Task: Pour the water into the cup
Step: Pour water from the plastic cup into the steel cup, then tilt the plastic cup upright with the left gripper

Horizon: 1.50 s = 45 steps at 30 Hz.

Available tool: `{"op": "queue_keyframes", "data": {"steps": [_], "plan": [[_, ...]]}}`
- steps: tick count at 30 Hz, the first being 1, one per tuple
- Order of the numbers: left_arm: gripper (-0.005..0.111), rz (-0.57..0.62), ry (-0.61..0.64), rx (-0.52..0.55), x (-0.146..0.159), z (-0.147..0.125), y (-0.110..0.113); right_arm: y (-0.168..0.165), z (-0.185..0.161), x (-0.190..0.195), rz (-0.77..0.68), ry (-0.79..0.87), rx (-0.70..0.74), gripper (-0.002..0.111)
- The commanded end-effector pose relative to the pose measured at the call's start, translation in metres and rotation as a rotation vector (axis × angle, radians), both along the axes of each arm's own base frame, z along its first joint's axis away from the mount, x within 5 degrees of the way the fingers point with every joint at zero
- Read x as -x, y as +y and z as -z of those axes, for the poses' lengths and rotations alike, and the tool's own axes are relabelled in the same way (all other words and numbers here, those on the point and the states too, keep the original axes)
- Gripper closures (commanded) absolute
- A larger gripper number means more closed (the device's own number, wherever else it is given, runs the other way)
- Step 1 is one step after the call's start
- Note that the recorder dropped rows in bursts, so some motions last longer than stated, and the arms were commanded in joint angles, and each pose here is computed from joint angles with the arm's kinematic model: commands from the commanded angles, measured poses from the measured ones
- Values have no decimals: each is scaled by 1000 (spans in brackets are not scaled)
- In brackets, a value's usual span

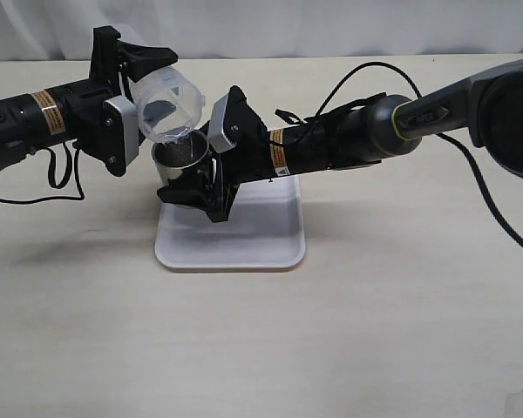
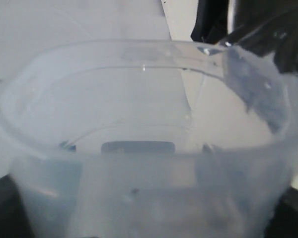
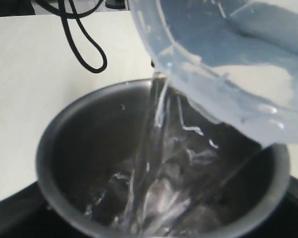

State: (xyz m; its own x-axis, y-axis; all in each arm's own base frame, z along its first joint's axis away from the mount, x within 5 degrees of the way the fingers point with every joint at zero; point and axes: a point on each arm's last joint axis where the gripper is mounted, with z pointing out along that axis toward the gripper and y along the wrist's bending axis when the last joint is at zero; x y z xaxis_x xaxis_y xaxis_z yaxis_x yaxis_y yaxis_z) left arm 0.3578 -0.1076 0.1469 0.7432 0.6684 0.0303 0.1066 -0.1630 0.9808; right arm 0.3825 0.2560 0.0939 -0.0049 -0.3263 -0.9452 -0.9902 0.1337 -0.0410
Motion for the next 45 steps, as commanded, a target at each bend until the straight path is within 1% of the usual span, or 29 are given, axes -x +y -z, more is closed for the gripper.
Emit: {"op": "queue_keyframes", "data": {"steps": [1, 6, 10, 17, 19, 23, 45], "plan": [[107, -3, -47, 25, -2, -5, -1, 1, -7, 0, -7, -16, -21, 104], [107, 0, -79, 0, -2, -6, -1, 1, -7, 0, -7, -16, -21, 104], [107, 6, -89, 9, -2, -7, -1, 1, -7, 0, -7, -16, -21, 104], [107, 12, -114, -12, -2, -7, -1, 1, -7, 0, -7, -16, -21, 104], [107, 15, -132, -25, -2, -7, -1, 1, -7, 0, -7, -16, -21, 104], [107, 12, -159, -19, -2, -9, -1, 1, -7, 0, -7, -16, -21, 104], [107, 9, -181, -27, -3, -10, -1, 2, -8, -2, 7, -11, -33, 104]]}}
